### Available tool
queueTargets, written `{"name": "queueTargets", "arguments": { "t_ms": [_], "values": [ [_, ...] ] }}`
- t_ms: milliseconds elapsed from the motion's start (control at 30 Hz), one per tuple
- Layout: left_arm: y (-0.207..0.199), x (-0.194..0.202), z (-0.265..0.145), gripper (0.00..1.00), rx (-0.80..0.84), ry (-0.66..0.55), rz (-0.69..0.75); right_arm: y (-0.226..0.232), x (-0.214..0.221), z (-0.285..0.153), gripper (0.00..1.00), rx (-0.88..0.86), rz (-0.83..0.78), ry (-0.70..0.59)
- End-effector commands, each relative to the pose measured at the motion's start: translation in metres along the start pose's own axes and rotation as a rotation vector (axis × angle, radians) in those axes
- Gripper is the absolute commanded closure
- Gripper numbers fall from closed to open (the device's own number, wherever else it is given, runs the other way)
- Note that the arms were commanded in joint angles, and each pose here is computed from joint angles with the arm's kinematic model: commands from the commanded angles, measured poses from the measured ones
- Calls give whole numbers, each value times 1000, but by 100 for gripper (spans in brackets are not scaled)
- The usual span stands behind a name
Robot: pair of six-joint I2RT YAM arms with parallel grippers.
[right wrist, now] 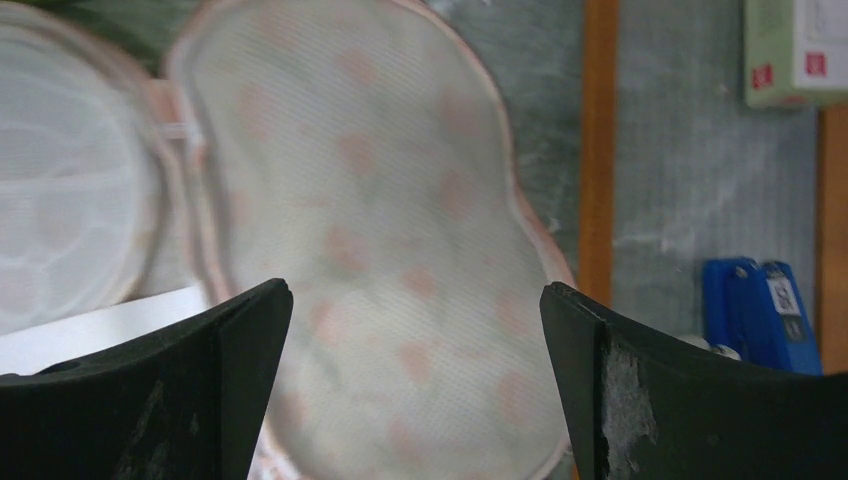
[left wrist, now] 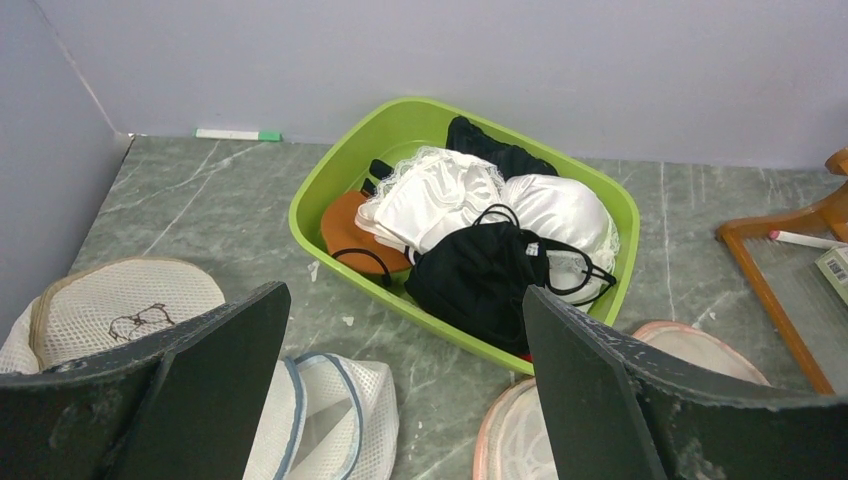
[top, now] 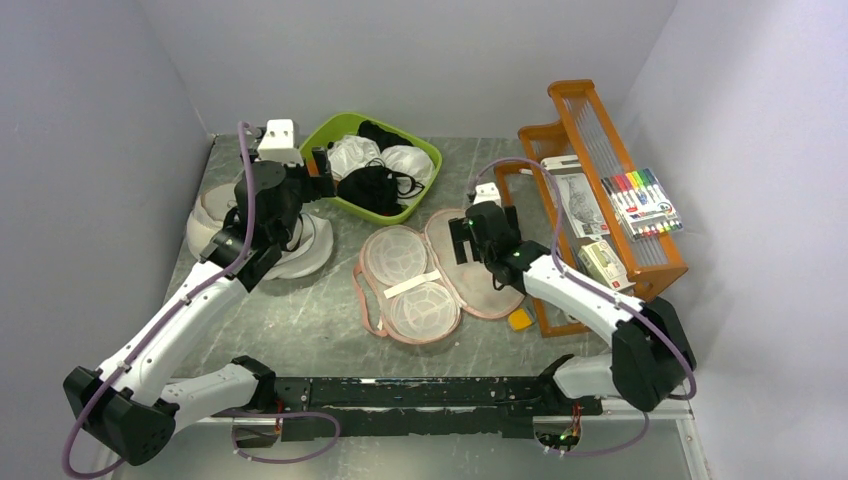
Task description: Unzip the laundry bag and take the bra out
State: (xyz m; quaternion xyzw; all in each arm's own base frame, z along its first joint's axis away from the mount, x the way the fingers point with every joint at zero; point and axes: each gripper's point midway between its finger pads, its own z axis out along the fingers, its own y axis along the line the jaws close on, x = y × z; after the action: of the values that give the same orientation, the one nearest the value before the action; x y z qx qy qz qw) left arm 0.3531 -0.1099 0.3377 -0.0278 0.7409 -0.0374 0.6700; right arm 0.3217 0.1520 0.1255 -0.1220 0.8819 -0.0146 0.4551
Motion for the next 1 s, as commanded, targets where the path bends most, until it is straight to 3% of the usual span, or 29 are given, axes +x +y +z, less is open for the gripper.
{"name": "queueTargets", "arguments": {
  "t_ms": [0, 233, 367, 500, 733, 967],
  "values": [
    [-4, -12, 1, 1, 17, -13, -25, -43, 15, 12, 3, 201, 59, 88],
    [-5, -8, 4, 1, 14, -4, -12, -82, 36, 27, 6, 274, 155, 175],
    [-5, -9, 4, 1, 17, -6, -11, -79, 43, 38, 25, 182, 190, 191],
    [-6, -10, 3, 1, 23, -9, -11, -63, 34, 48, 35, 79, 190, 166],
    [-5, -12, 3, 1, 22, -14, -11, -66, 23, 76, 61, 115, 168, 166],
    [-5, -11, 3, 1, 22, -13, -7, -71, 25, 105, 69, 122, 166, 201]
  ]
}}
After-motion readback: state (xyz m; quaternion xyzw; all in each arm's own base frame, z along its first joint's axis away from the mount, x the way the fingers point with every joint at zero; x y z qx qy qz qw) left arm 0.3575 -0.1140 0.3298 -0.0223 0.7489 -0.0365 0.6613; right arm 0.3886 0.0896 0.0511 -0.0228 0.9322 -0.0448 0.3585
